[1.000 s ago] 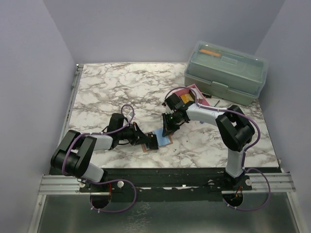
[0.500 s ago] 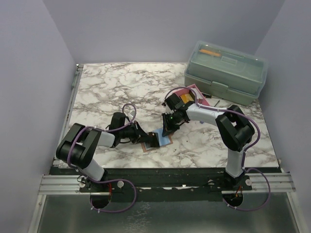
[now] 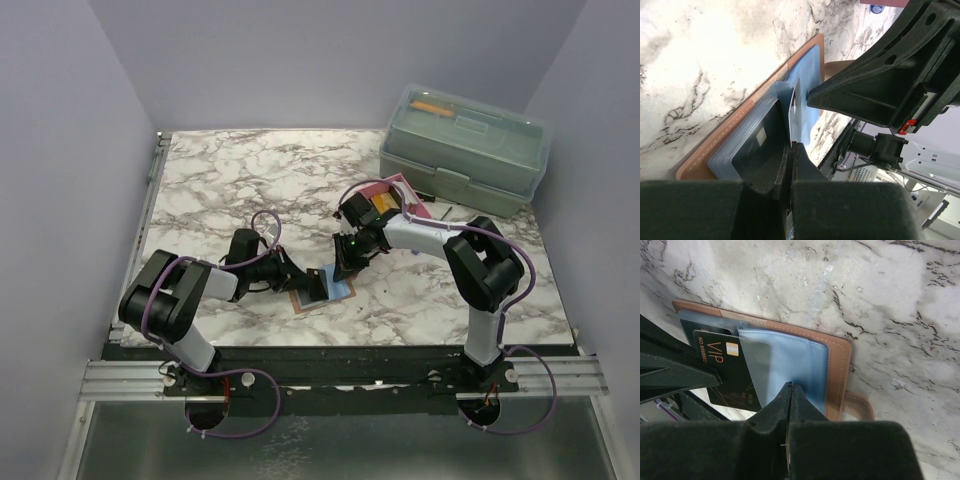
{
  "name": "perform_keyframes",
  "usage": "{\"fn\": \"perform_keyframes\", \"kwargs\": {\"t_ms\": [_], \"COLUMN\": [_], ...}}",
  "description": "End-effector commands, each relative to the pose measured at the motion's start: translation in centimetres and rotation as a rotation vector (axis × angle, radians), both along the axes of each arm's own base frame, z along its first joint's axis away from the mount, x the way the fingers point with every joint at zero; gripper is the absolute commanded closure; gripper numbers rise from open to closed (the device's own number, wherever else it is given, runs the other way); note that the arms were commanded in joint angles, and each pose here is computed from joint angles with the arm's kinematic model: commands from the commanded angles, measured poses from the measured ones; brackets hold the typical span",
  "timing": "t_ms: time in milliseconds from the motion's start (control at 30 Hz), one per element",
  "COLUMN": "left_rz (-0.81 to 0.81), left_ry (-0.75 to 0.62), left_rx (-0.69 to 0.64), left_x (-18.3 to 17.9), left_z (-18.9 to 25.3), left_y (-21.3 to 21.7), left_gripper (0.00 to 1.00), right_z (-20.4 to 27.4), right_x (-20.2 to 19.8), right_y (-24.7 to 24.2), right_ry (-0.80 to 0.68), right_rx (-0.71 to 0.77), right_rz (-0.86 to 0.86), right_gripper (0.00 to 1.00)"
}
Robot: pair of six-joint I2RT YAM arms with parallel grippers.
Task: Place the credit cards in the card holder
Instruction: Insert the credit card into the card holder.
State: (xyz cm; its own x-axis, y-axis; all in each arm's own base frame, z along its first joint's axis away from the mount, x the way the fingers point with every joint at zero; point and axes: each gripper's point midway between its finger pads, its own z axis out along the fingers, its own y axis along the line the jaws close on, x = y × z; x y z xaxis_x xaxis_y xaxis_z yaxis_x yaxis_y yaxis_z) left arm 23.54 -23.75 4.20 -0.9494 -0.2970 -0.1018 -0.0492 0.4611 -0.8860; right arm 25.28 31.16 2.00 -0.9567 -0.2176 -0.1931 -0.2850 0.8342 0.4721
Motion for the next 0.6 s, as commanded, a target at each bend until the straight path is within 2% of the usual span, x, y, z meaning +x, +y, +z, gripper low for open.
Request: {"fn": "perform_keyframes", "kwargs": {"t_ms": [0,200,433,500,567], "left_rz": [0.055,0.082,0.101,0.105,0.106], "left_ry": [-0.082,-0.084,-0.064,-0.065,-0.062], "left_rx": [0.031,0.040,0.041,0.045,0.047], "left_x": [2.3,2.9,1.9,1.7,1.6], "left_z": [0.2,0.1,-0.3,-0.2,-0.3], "left_y": [0.3,0.3,0.2,0.1,-0.1], "left_gripper": [1.00,1.00,1.00,1.00,1.00], "right_z": [-2.9,-2.8,-1.7,-0.8,0.1], "right_x": [-1.5,-1.6,-1.9,-1.8,-1.7], "right_y": [-1.7,-1.8,-1.6,-1.7,-2.0], "right_ry": [0.042,0.042,0.066,0.063,0.052], "right_rx": [-0.084,-0.084,-0.077,-0.079,-0.088], "right_rz": [0.025,0.024,0.001,-0.024,-0.037], "right_gripper": [0.98,0.98,0.96,0.90,0.78]}}
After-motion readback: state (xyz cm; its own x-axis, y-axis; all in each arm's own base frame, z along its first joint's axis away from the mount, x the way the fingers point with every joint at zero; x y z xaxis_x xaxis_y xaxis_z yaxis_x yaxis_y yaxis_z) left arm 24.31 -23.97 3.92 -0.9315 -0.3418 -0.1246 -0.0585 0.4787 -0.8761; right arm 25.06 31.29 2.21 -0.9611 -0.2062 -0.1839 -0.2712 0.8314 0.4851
